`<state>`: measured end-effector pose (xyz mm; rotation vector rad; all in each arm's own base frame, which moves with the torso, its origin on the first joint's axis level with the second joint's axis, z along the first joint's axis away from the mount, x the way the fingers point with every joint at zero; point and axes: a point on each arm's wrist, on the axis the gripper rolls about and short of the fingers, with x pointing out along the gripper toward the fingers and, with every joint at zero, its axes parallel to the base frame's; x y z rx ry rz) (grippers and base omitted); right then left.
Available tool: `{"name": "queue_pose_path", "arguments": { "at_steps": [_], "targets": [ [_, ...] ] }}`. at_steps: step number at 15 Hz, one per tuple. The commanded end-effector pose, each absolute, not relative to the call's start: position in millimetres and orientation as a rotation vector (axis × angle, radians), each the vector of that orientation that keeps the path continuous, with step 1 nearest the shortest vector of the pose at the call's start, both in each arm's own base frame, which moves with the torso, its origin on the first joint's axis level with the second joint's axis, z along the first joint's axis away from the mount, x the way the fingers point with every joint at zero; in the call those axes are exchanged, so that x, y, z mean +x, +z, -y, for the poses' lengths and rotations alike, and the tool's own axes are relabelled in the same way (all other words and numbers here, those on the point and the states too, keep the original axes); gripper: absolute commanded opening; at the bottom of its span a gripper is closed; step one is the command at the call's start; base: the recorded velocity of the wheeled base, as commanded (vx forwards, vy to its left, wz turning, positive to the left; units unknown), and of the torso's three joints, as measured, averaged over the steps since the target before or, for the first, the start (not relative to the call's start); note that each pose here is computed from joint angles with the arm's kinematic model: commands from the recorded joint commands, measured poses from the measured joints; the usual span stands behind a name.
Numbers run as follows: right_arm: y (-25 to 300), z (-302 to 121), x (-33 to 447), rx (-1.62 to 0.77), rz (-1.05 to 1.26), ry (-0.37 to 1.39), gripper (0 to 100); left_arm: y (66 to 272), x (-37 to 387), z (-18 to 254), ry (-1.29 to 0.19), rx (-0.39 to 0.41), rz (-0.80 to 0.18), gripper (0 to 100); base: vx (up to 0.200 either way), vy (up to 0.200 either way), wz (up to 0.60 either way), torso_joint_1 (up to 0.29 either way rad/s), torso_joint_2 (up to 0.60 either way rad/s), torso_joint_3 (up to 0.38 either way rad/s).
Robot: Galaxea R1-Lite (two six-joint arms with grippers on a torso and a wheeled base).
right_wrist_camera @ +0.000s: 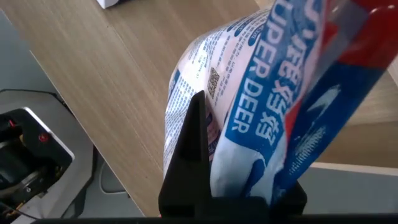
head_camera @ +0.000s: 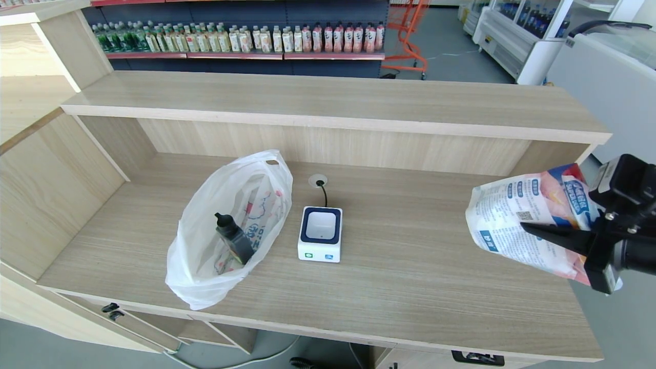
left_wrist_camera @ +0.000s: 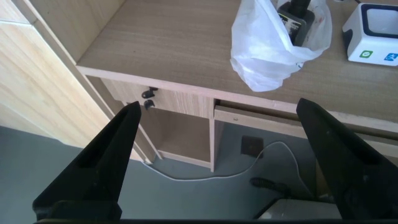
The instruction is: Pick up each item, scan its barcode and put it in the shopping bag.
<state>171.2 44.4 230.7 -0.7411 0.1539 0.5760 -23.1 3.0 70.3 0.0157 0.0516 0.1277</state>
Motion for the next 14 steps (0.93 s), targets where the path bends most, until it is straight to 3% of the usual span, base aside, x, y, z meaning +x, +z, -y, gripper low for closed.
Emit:
{"name": "queue_pose_path", "arguments": {
  "at_steps": [1,5,14],
  "targets": [
    [231.3,-44.6,169.5,-0.742,-0.148,0.578,0,70.3,-23.1,-3.0,0.129,0.016,-0.051,100,0.000,0.000,0.00,0.000,0.00,0.000],
    [237.0,-44.5,163.0,-0.724,-0.106,0.617,0,70.3,-23.1,-3.0,0.128,0.020,-0.052,100,0.000,0.000,0.00,0.000,0.00,0.000],
    [230.8,-47.6,168.0,-0.645,-0.132,0.723,0,70.3,-23.1,-3.0,0.128,0.037,-0.053,100,0.000,0.200,0.00,0.002,0.00,0.004]
  ]
}}
